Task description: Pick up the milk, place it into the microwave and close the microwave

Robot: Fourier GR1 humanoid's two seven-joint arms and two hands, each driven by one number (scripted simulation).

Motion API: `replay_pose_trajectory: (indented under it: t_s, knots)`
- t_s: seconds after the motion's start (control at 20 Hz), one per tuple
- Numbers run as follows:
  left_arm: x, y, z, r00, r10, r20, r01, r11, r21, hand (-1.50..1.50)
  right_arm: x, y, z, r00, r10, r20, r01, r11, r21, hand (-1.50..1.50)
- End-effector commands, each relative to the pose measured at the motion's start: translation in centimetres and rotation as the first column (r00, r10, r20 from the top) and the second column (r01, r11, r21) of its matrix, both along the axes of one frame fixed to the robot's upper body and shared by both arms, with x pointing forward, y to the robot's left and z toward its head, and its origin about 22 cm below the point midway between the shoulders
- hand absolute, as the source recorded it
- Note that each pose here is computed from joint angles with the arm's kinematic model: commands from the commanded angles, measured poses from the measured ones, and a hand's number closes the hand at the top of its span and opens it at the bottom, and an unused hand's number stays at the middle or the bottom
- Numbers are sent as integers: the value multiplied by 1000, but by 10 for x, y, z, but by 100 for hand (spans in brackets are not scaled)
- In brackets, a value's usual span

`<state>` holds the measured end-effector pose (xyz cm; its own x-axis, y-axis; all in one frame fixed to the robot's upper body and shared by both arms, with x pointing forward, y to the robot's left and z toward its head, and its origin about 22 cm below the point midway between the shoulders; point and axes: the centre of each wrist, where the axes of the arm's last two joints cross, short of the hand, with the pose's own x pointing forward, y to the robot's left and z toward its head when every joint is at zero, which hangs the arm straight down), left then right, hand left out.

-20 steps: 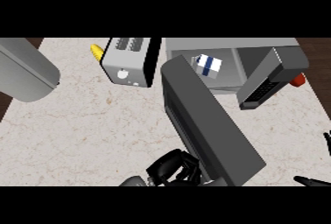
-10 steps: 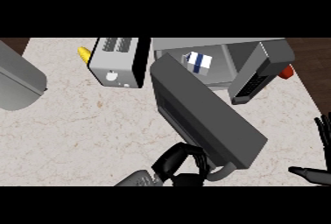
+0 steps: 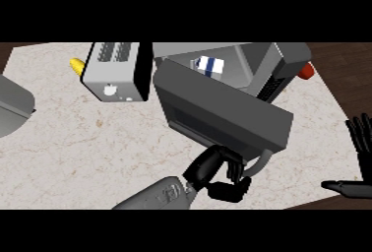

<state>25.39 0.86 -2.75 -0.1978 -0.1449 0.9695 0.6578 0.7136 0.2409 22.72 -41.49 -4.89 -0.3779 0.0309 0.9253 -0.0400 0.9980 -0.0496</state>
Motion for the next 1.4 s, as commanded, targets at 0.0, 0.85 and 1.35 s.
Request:
replay_pose_trajectory:
  t_s: [0.0,0.85,1.35]
  knots:
    - [18,-12,25,994,45,103,-39,997,-60,150,10,1,15,992,122,45,-123,992,13,-150]
    - [79,-27,87,968,183,174,-169,981,-93,150,55,20,66,959,250,133,-254,967,17,-150]
    - [102,-30,111,950,247,192,-233,968,-96,150,74,31,97,912,368,179,-375,927,3,-150]
